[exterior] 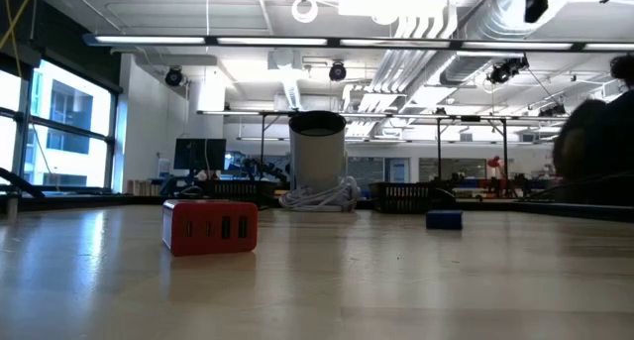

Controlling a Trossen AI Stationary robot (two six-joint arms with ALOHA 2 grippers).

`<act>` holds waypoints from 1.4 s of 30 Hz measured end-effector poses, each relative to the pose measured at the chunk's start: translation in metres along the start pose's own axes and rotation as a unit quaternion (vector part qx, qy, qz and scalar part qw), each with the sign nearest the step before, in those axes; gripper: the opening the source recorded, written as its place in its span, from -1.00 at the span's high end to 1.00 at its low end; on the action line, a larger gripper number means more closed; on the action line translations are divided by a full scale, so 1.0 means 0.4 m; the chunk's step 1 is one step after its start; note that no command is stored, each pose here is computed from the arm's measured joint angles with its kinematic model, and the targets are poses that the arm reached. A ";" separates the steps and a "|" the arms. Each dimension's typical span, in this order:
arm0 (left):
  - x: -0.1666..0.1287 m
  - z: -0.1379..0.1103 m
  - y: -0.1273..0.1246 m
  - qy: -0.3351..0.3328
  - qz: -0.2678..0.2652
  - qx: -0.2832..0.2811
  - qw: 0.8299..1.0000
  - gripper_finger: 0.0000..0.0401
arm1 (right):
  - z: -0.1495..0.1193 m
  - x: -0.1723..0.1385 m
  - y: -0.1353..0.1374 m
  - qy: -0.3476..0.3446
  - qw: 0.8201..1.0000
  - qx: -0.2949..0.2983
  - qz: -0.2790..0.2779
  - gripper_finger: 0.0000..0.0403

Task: Pick & Place Office items
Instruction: Put the red charger adapter into the right black basket

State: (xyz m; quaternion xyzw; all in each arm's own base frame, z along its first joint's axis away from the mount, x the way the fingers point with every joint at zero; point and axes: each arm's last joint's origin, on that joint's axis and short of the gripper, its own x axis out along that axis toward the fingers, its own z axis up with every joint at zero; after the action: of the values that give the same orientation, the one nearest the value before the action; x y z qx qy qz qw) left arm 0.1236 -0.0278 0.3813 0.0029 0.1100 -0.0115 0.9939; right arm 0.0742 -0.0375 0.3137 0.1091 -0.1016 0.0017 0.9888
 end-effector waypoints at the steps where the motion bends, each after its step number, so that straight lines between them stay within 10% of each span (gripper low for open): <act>1: 0.002 -0.010 -0.002 -0.006 -0.004 -0.001 1.000 0.19 | -0.003 -0.016 0.014 0.000 1.000 0.003 0.002 0.26; 10: 0.062 -0.107 -0.031 -0.013 -0.021 0.023 0.999 0.19 | -0.085 -0.055 0.027 0.123 0.991 0.022 -0.039 0.26; 16: 0.029 -0.120 -0.014 -0.021 0.017 0.012 1.000 0.19 | -0.055 -0.056 0.058 0.068 0.996 -0.032 0.056 0.26; 27: -0.096 -0.128 0.026 -0.095 0.017 -0.024 0.995 0.19 | -0.040 -0.117 0.090 0.054 0.996 -0.033 0.056 0.26; 42: -0.084 -0.229 0.030 -0.116 0.019 -0.046 0.992 0.19 | -0.228 -0.036 -0.005 -0.004 0.996 0.017 0.091 0.26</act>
State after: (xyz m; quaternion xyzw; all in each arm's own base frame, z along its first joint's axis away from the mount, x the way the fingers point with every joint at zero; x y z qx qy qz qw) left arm 0.0710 -0.0144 0.2995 -0.0418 -0.0061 0.0119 0.9990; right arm 0.0785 -0.0193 0.2234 0.1161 -0.1150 0.0932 0.9821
